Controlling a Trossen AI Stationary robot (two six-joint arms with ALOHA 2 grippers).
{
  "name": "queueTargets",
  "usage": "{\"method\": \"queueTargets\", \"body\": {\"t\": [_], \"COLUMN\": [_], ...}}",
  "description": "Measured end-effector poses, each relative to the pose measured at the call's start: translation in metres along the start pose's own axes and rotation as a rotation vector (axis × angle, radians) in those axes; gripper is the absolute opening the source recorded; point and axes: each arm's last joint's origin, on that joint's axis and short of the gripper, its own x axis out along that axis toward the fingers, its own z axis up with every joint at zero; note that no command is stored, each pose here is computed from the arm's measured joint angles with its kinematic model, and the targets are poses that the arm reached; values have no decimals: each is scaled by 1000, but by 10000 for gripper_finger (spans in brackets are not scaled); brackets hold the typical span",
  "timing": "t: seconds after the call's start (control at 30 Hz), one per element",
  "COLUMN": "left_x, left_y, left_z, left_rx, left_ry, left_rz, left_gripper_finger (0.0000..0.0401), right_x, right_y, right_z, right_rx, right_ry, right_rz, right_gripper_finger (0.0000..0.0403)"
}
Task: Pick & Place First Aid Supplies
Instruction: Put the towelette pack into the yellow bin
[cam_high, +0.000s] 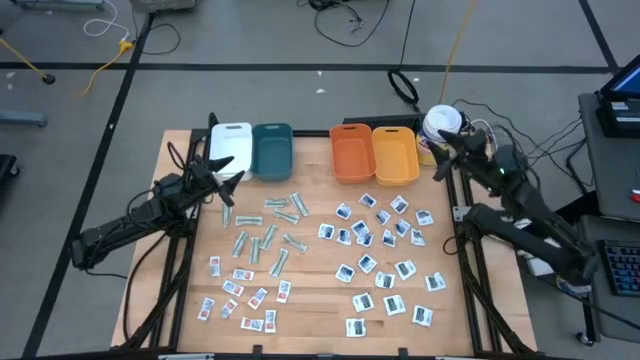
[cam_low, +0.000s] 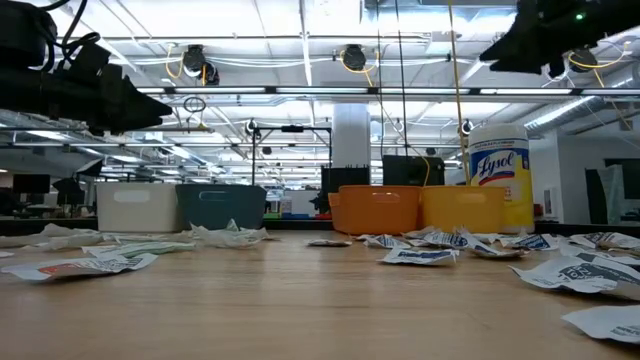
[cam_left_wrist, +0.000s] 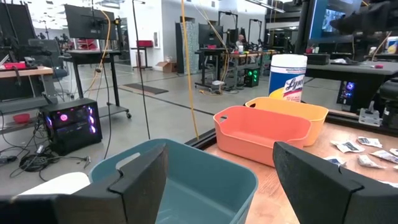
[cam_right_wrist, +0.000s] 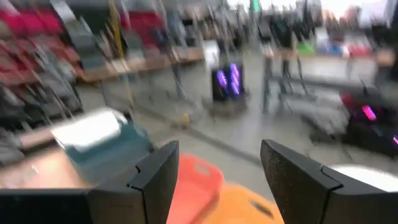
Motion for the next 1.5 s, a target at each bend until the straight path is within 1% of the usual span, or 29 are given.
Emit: {"method": "queueTargets", "body": {"t": [0.13,0.2,0.27,0.37,0.47,0.6,0.67,0.77,0.9,1.17,1.27,1.37,1.5], "left_x": [0,0,0,0,0,0,0,0,0,0,0,0,0], "left_y": [0,0,0,0,0,0,0,0,0,0,0,0,0], "left_z": [0,0,0,0,0,0,0,0,0,0,0,0,0], "left_rx": [0,0,0,0,0,0,0,0,0,0,0,0,0], "left_ry": [0,0,-1,-1,0,-1,-1,0,0,-1,0,0,0], "left_rz": [0,0,1,1,1,1,1,1,1,1,1,1,2], "left_gripper_finger": [296,296,296,296,296,296,296,296,296,296,296,296,296], "right_x": [12,18,25,33,39,47,50,54,59,63,64,64,61], "right_y": [3,4,5,7,12,19,23,27,34,37,37,37,37], "right_z": [25,32,40,45,53,56,57,57,48,29,26,25,24], "right_rx": [9,16,23,7,-9,-36,-26,-8,7,18,36,50,112], "right_ry": [171,281,361,509,598,722,776,870,999,1257,1309,1327,1364], "right_rz": [-13,-24,-33,-37,-24,0,0,-10,-30,-119,-156,-176,-214], "right_gripper_finger": [222,222,222,222,222,222,222,222,222,222,222,222,222]}}
